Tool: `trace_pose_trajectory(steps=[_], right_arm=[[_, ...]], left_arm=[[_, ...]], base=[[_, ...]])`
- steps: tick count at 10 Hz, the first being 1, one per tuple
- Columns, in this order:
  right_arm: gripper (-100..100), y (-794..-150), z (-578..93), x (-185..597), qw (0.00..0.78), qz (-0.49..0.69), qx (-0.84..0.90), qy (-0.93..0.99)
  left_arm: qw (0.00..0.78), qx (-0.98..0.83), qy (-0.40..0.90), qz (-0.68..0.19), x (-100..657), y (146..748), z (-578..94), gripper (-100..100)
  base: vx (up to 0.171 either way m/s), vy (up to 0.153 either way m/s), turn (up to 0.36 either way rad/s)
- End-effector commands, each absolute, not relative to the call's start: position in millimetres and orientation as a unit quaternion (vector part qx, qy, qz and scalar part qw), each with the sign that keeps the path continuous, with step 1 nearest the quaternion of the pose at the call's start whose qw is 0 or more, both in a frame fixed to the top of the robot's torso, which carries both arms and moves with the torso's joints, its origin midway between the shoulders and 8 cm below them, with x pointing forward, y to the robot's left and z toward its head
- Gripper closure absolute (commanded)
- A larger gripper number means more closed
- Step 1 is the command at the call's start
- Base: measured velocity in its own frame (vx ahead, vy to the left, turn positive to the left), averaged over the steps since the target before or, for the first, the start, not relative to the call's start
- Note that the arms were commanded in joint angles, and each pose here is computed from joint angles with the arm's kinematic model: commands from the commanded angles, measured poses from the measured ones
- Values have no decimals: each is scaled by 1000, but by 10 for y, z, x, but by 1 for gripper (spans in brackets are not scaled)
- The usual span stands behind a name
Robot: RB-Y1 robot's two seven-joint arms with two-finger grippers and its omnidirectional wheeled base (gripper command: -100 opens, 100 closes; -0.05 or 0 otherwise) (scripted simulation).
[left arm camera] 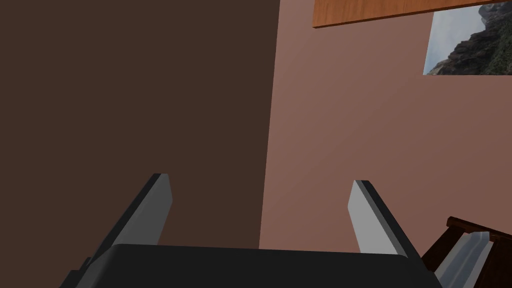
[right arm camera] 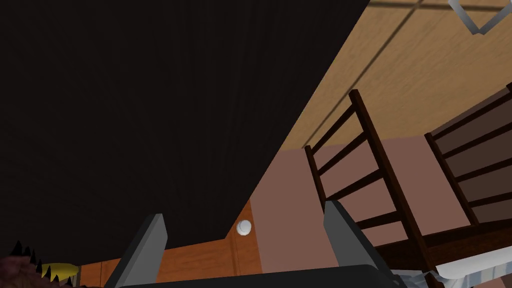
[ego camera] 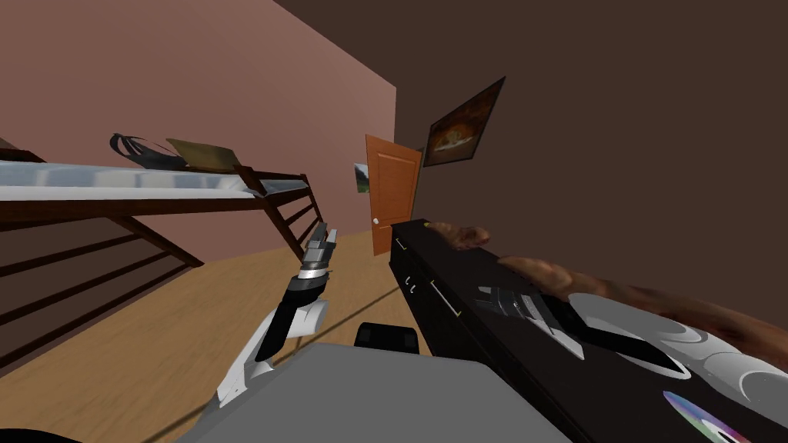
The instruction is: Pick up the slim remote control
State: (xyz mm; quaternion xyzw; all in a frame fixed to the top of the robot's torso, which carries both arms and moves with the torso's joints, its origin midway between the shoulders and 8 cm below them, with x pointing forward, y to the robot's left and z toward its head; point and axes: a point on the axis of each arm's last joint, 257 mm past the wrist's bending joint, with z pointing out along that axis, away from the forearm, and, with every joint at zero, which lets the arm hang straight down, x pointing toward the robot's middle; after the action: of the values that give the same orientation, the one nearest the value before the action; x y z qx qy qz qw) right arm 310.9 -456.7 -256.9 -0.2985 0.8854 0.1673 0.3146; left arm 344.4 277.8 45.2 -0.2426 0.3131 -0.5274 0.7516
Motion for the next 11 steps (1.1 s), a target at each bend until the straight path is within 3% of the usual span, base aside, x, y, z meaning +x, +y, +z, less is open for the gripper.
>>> trace_pose_trajectory(steps=[1, 11], right_arm=[[-100, -4712, -2563, 3069, 300, 155, -297, 893], [-100, -6069, -2763, 2142, 150, 55, -245, 956]], left_arm=[[752, -243, 313, -527, 3444, 2778, 452, 0], [752, -243, 313, -527, 3444, 2779, 452, 0]], base=[[21, -5, 125], [24, -14, 123]])
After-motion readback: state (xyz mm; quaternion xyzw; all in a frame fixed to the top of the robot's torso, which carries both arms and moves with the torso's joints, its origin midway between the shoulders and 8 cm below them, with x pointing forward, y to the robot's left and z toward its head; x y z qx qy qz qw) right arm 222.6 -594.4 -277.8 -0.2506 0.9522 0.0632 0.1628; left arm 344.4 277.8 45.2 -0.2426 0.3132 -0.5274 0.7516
